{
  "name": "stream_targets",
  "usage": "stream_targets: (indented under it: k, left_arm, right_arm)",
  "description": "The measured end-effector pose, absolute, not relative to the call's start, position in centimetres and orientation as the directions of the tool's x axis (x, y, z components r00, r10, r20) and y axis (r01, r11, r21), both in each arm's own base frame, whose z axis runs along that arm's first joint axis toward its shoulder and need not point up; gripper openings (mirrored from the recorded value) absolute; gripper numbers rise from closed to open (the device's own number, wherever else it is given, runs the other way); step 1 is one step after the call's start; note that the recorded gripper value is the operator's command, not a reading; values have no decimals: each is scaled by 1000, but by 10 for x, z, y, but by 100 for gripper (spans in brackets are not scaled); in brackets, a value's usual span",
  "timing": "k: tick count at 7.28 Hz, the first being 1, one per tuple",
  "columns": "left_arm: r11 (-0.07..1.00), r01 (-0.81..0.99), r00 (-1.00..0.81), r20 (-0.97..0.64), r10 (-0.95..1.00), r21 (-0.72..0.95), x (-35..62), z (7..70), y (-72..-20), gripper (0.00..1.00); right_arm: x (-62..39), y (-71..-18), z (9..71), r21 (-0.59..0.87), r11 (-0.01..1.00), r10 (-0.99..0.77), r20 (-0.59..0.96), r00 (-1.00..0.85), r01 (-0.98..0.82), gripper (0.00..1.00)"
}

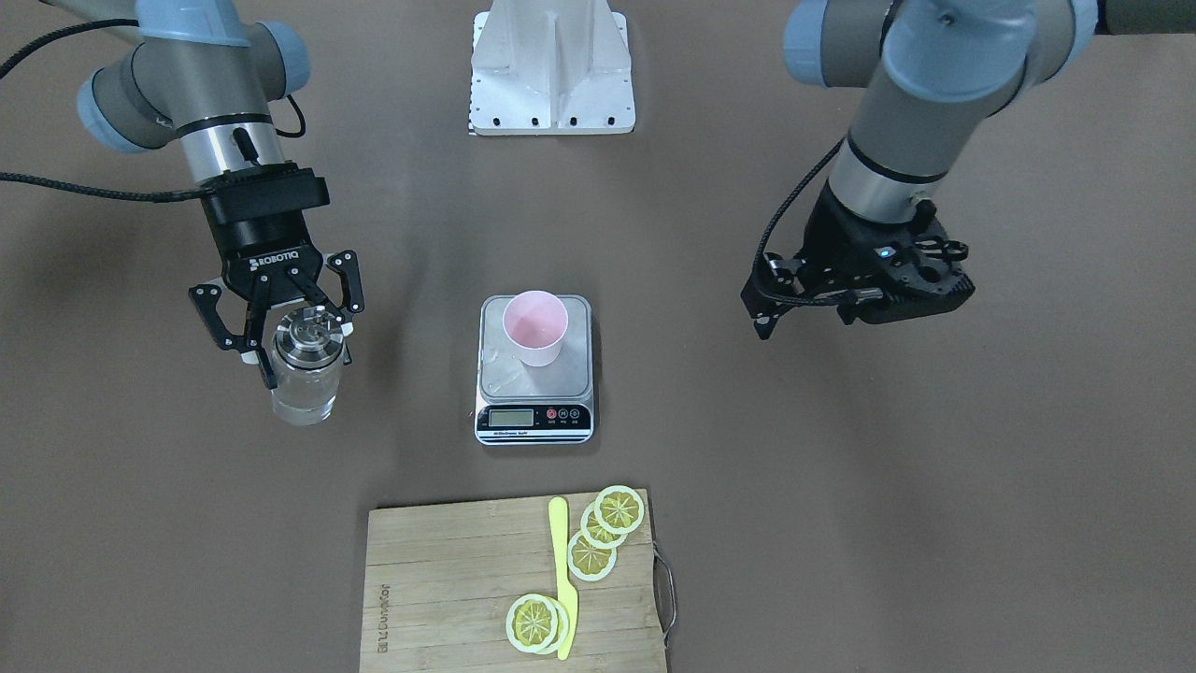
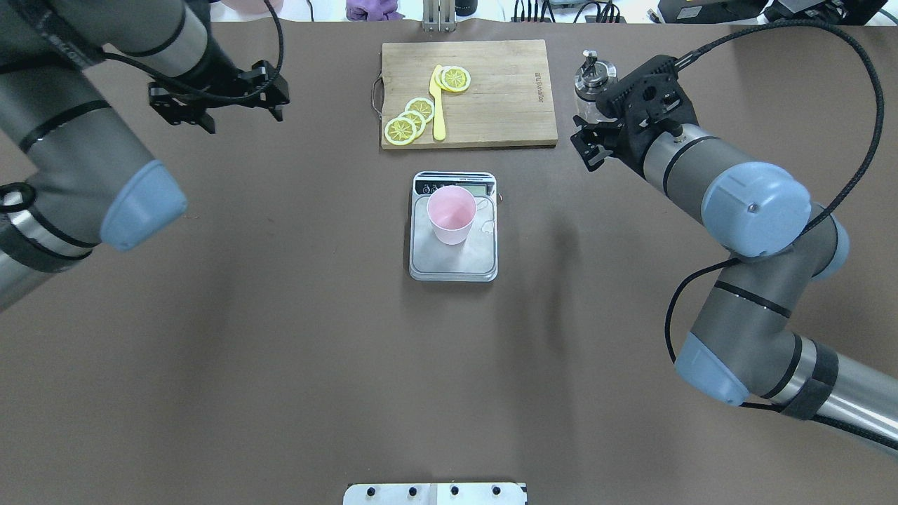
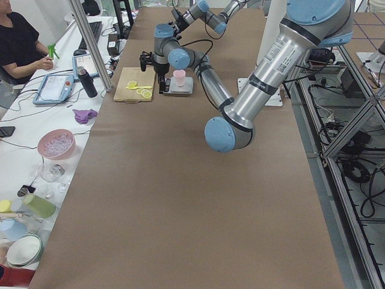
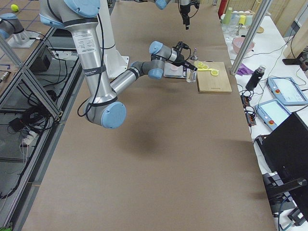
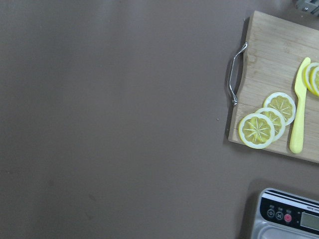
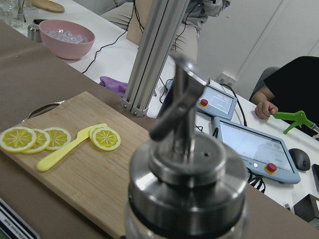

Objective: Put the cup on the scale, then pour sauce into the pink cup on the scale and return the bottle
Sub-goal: 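Carry the bottle with the right gripper over the pink cup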

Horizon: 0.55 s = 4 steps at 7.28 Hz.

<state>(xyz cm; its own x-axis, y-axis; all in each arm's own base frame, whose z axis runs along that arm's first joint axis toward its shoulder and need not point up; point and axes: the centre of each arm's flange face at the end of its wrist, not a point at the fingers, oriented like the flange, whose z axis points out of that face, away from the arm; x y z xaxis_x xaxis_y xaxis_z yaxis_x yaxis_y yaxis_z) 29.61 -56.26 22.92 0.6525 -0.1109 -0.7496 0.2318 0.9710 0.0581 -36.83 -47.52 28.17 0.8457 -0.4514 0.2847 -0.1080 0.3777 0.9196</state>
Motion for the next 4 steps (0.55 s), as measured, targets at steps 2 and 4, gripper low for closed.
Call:
stream_targets:
  k: [2, 4]
  left_arm:
    - [972, 177, 717, -697, -22, 152, 217, 295, -556, 99]
    - [974, 173, 751, -660, -36, 143, 181, 342, -547, 99]
  right_arm:
    - [-388, -465, 272, 948, 317, -462, 126, 878, 31, 9]
    - [-412, -455, 255, 949, 290, -449, 18, 893, 127, 9]
